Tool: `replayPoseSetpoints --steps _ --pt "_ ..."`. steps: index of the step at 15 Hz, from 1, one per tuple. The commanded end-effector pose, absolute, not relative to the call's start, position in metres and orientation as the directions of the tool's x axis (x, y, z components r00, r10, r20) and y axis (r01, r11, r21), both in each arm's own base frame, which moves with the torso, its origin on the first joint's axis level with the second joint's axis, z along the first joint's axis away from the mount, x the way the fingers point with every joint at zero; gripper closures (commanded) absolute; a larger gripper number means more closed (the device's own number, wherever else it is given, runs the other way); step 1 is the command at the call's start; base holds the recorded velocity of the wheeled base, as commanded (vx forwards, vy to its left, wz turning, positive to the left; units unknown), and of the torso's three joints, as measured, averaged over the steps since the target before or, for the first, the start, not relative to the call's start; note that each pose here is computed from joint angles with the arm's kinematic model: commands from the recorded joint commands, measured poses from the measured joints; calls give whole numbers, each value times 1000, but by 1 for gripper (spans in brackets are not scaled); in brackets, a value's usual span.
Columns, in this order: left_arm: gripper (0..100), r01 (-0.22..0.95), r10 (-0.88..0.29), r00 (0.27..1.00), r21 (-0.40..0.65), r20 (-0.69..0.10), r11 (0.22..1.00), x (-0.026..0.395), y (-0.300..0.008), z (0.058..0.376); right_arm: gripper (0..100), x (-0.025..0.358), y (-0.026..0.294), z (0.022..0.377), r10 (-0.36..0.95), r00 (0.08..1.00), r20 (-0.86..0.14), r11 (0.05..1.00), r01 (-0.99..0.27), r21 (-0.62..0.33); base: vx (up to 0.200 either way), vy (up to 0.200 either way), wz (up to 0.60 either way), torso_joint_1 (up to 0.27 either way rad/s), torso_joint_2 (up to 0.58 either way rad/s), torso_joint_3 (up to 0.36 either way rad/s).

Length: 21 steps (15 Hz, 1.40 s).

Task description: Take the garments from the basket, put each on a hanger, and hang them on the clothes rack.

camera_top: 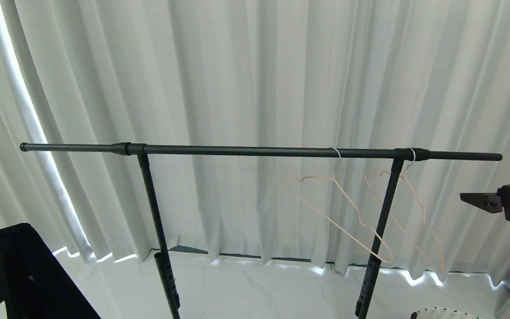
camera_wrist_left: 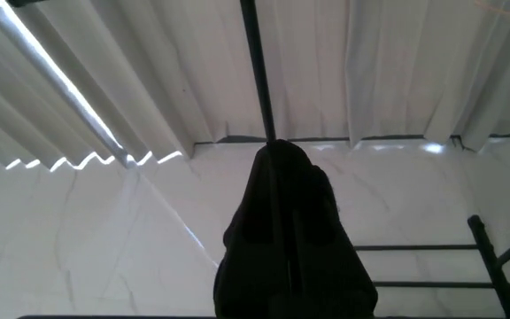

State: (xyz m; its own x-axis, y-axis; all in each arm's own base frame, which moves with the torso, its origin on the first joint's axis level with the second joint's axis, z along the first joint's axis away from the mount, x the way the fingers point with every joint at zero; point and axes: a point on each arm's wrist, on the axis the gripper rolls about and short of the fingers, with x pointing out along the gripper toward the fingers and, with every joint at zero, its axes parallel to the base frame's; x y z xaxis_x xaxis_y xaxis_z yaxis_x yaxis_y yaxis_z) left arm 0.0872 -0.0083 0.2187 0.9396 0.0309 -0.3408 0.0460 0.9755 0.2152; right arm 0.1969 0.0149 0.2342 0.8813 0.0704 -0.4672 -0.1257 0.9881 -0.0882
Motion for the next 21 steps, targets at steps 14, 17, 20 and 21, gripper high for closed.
replayPoseSetpoints --steps 14,17,20,21 --pt "100 40 32 947 216 -320 976 90 -9 227 0 314 21 119 115 794 -597 987 -159 -22 0 0 0 0 0 0" --pt "100 45 32 947 232 -318 972 91 -9 229 0 325 21 101 113 786 -608 988 -151 -12 0 0 0 0 0 0" --pt "100 43 35 947 232 -318 972 91 -8 229 0 328 19 95 107 777 -620 990 -143 -10 0 0 0 0 0 0" --pt "100 43 35 947 232 -318 972 91 -8 229 0 328 19 95 108 777 -620 990 -144 -7 0 0 0 0 0 0"
